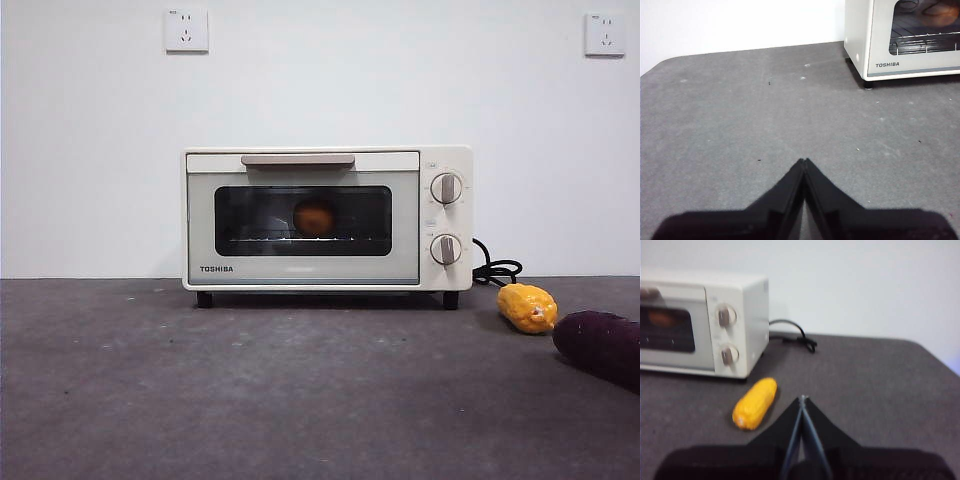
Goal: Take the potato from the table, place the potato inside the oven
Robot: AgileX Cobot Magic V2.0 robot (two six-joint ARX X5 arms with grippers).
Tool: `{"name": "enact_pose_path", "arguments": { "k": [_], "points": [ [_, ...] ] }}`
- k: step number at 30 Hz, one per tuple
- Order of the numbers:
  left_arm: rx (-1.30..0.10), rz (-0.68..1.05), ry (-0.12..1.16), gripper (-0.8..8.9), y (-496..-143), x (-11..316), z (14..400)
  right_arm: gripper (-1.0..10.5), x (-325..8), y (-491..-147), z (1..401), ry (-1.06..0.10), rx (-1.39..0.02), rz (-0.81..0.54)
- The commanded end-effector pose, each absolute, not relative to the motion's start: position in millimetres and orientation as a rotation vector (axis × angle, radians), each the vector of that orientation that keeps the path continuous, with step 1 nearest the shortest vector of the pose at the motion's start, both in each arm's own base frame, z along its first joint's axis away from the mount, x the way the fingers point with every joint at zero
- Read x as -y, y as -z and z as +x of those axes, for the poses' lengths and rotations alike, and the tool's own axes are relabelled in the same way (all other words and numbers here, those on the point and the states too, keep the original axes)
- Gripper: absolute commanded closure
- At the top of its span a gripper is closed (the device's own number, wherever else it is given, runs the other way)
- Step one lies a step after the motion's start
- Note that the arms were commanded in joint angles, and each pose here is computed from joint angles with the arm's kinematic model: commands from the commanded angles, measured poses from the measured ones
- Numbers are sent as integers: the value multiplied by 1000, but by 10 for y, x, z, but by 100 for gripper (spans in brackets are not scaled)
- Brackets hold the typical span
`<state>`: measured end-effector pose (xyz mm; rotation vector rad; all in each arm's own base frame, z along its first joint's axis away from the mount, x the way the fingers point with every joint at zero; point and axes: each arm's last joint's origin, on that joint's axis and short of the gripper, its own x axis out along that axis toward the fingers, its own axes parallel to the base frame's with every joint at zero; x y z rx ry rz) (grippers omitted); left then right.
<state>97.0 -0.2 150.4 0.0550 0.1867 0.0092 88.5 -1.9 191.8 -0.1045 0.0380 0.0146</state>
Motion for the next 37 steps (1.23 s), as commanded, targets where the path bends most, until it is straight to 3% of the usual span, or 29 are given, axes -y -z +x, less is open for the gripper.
{"name": "enact_pose_path", "arguments": {
  "k": [1, 14, 23, 37],
  "points": [
    [-190, 66, -13, 817, -1478, 0, 976, 945, 19, -1806, 913, -15, -62, -110],
    [-190, 66, -13, 817, -1478, 0, 976, 945, 4, -1498, 958, -36, -177, -100],
    [-190, 66, -13, 818, -1478, 0, 976, 945, 27, -1492, 956, 45, -187, -86],
    [-189, 66, -12, 818, -1478, 0, 976, 945, 25, -1497, 957, 42, -181, -80]
  ]
}}
